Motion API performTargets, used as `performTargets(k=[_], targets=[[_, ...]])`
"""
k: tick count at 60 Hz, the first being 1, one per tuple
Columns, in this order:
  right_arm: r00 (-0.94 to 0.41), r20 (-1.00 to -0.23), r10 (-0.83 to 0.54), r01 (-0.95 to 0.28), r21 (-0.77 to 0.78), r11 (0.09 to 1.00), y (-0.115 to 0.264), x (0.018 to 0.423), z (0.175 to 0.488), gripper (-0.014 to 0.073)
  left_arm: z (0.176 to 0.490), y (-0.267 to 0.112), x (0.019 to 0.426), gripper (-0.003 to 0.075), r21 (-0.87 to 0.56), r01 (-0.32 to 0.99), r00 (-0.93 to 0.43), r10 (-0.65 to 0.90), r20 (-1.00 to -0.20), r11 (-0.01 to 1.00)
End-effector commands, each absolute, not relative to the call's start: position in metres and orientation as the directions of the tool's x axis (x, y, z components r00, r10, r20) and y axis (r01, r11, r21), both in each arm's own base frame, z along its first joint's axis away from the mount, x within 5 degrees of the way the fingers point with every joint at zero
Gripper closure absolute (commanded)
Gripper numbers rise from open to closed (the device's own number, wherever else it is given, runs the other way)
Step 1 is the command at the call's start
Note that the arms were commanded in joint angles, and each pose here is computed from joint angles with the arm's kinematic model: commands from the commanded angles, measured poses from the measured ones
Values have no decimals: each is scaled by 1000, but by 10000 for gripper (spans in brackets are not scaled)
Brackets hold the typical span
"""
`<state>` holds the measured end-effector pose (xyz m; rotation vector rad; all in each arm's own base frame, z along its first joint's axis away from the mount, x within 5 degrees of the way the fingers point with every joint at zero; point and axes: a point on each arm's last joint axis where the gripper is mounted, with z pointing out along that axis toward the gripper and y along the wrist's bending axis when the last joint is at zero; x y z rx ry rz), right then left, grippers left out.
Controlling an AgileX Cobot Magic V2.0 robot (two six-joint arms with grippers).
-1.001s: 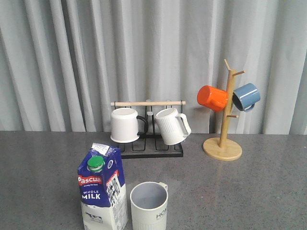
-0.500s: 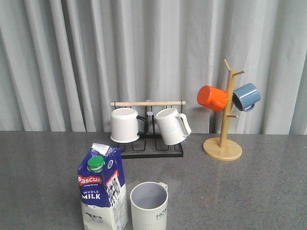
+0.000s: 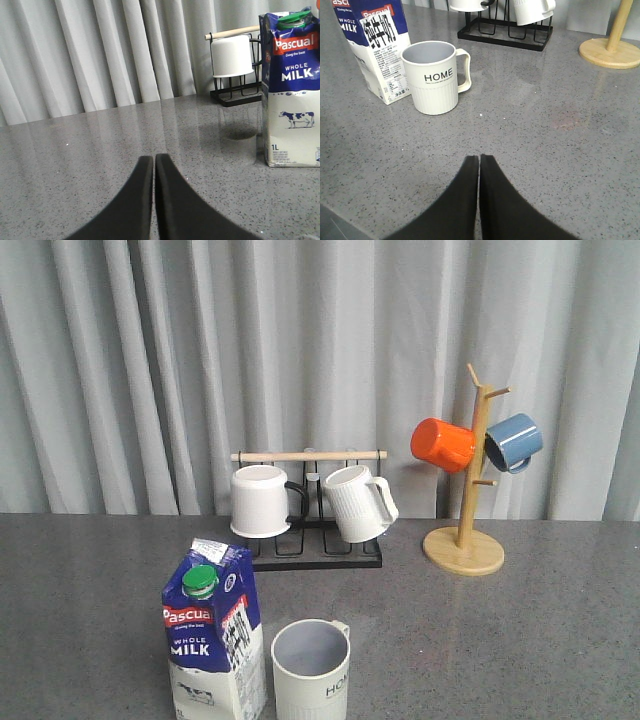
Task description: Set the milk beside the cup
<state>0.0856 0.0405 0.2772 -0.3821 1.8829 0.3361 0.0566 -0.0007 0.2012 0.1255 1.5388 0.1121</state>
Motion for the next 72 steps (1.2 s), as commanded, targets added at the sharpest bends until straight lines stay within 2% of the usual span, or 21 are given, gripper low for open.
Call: performTargets(k=[1, 12, 18, 25, 32, 37, 45, 59, 72], targets=[[-236, -969, -70, -406, 33, 913, 40, 89, 291, 600, 202, 0, 56, 728, 146, -8, 93, 146, -985, 989], [-238, -969, -66, -404, 37, 914, 40, 89, 288, 600, 202, 0, 56, 728, 146, -8, 93, 146, -985, 989], [-253, -966, -50, -393, 56, 918, 40, 90, 270, 600, 202, 0, 56, 728, 146, -8, 93, 146, -985, 989], [-159, -987, -36, -378, 27, 925, 34, 81, 254, 600, 202, 0, 56, 728, 146, -8, 93, 146, -985, 989], [28, -1000, -10, -337, -19, 941, 27, 76, 248, 600, 202, 0, 56, 728, 146, -8, 93, 146, -985, 989], [150, -989, -15, -276, -57, 959, 21, 74, 241, 600, 202, 0, 56, 728, 146, -8, 93, 146, -985, 989], [238, -971, 19, -169, -22, 985, 10, 69, 234, 600, 202, 0, 56, 727, 146, -8, 93, 146, -985, 989], [229, -973, -9, -30, -16, 999, 0, 62, 231, 600, 202, 0, 56, 727, 146, -8, 93, 146, -985, 989], [174, -985, -10, 1, -10, 1000, -1, 55, 223, 600, 202, 0, 56, 727, 146, -8, 93, 146, -985, 989]])
